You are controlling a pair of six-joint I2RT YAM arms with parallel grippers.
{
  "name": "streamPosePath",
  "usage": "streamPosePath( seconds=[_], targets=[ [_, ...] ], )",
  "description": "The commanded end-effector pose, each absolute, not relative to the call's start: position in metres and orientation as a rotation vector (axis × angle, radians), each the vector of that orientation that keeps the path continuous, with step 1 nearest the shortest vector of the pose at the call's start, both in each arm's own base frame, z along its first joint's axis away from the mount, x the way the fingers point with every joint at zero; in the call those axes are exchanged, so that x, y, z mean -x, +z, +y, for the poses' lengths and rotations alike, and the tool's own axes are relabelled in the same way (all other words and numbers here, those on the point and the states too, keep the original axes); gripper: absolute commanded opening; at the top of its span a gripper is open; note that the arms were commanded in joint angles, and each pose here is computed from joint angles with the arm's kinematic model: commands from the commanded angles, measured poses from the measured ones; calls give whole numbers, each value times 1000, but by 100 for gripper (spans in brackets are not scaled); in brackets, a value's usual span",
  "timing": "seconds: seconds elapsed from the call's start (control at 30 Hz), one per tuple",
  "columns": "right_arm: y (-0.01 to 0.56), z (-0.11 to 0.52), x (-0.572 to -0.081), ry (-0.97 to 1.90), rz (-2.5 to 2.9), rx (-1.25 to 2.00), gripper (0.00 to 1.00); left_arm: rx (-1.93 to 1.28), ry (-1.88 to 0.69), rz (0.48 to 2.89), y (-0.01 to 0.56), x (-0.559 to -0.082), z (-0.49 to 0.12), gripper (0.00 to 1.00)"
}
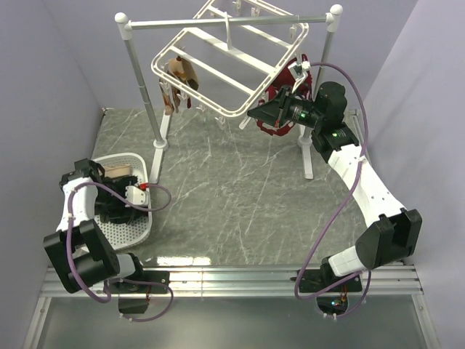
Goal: Clip the underwear to the hanger
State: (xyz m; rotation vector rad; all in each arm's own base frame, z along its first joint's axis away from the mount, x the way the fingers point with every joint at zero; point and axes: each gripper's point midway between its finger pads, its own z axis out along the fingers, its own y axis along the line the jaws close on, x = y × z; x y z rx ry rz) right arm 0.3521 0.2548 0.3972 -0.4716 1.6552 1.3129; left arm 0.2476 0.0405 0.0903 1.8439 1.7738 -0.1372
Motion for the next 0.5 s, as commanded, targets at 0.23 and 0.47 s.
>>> streamPosePath(
  seconds=[0.23, 0.47],
  targets=[
    [408, 257, -354, 1331, 1638, 478, 0, -2203, 174, 1163, 123, -272, 47, 76],
    [410, 257, -352, 1332, 1637, 480, 0, -2221, 169, 1049, 106, -284, 24, 75]
  ],
)
